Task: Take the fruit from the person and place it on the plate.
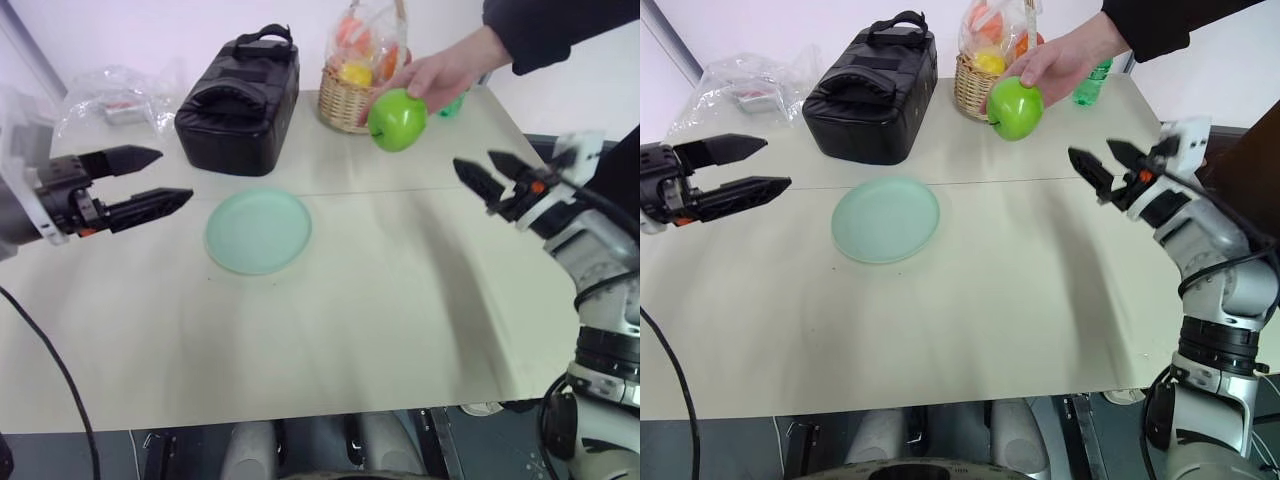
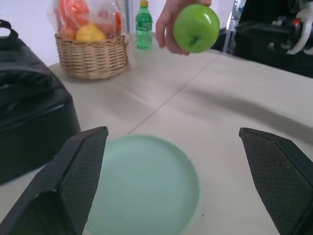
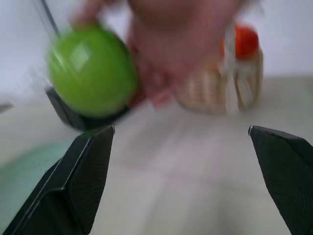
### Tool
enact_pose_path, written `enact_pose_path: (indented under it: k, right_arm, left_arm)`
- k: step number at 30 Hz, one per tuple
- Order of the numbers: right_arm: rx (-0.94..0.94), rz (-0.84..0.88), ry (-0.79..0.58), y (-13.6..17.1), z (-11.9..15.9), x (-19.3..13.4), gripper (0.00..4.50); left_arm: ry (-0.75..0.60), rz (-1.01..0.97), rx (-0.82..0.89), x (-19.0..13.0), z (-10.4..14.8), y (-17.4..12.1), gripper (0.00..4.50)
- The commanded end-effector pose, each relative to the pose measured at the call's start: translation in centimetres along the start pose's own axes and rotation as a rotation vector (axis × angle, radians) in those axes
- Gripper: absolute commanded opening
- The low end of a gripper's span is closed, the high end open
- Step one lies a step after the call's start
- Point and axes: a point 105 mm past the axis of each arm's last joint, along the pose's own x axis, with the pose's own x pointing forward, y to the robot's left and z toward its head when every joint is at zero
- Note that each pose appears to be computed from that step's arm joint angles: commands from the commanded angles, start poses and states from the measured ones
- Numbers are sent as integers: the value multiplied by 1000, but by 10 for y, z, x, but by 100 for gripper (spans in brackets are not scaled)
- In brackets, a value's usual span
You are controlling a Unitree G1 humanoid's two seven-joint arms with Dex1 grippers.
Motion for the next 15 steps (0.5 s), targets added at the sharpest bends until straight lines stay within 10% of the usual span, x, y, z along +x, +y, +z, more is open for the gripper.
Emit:
enact_pose_path:
  k: [1, 15]
  right_arm:
    - [23, 68, -73, 27, 22, 9, 449]
    - [33, 219, -66, 77, 21, 34, 449]
  left_arm:
    - [-3, 9, 24, 2, 3, 2, 450]
    - [-13, 31, 6, 7, -6, 1, 450]
